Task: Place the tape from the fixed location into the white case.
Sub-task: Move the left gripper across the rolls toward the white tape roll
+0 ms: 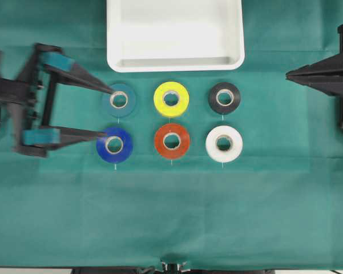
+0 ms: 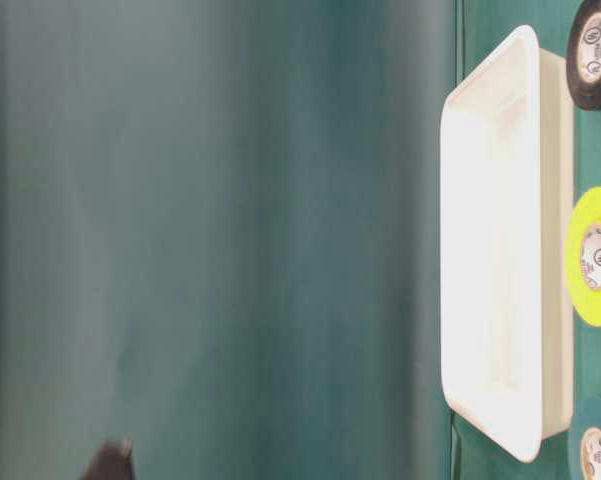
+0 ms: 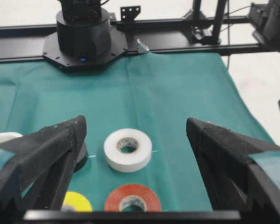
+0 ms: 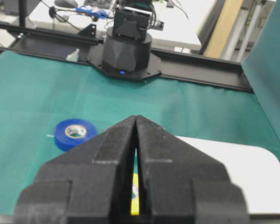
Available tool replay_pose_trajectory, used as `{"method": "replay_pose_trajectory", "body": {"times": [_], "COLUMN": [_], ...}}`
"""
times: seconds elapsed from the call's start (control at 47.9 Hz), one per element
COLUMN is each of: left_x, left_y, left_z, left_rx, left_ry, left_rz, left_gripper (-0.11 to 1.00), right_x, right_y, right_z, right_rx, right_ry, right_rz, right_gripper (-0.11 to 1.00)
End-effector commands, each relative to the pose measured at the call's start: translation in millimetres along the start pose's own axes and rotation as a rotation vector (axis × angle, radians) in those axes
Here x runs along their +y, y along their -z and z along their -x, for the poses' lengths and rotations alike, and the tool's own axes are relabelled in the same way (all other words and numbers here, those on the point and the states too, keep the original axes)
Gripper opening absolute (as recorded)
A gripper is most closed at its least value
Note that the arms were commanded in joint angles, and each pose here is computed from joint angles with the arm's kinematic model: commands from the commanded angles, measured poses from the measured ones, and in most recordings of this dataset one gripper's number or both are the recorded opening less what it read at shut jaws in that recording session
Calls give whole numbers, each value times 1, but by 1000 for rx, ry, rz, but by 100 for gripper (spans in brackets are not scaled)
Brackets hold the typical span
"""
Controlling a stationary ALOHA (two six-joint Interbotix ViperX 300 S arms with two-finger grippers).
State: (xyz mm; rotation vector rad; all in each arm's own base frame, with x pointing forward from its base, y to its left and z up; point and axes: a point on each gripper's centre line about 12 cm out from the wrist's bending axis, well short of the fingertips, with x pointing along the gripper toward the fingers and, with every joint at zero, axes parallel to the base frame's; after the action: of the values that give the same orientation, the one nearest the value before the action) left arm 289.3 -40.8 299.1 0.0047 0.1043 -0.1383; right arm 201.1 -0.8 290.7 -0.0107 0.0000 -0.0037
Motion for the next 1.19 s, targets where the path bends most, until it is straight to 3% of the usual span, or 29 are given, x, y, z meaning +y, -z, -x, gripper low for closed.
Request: {"method": "replay_pose_trajectory", "body": {"times": [0.0,0.502,0.794,1.17], "left_x": [2,2,2,2], "left_y": [-17,-53,-57,-54], "left_z": [-20,-118,-146,-149], "left_rx": [-28,-49,-43,9], "left_ry": [-7,-8,-8,-5], "left_rz": [-1,-76,-84,-77], "left_gripper": [99,99,99,99], "right_x": [0,0,0,0], "right_y": [-12,-12,-12,-11], "right_z": [-3,-2,-2,-2], "right_rx": [-26,-25,-23,-15], "right_ry": [2,2,2,2], "right_rz": [3,2,2,2], "right_gripper": [0,0,0,0]}}
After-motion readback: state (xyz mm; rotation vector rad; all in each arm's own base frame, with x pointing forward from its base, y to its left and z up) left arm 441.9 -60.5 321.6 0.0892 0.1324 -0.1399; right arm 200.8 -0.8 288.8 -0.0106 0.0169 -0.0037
